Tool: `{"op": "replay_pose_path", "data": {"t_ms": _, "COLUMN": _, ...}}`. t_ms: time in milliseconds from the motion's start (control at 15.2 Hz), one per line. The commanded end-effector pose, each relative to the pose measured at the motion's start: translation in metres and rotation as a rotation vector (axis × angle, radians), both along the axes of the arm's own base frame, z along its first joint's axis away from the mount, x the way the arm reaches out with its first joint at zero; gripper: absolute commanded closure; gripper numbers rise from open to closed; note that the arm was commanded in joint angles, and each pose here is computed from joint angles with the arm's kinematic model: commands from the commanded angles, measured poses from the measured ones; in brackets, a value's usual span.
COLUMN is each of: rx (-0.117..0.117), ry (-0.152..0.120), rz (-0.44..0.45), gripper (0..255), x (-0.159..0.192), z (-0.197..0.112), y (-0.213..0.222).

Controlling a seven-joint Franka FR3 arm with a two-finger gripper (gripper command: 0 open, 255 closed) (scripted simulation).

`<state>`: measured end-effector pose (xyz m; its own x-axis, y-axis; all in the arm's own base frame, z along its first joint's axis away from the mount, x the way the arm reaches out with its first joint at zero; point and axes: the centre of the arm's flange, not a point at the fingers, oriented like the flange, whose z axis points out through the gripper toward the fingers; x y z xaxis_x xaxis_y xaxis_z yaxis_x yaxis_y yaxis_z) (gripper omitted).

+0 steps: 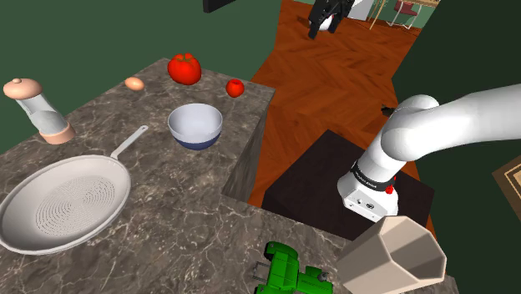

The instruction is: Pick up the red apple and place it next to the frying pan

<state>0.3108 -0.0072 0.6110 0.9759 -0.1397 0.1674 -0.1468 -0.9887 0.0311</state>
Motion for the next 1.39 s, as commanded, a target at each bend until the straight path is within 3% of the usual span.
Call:
{"op": "replay_pose_path", "data": {"t_ms": 0, "rx": 0.000, "ry": 0.000, "rz": 0.000, "gripper": 0, "x": 0.000, "z": 0.000, "y": 0.000}}
{"op": "replay_pose_path", "data": {"t_ms": 1320, "rx": -0.069, "ry": 0.058, "rz": 0.162, "gripper": 0, "x": 0.214, "z": -0.155, "y": 0.058}}
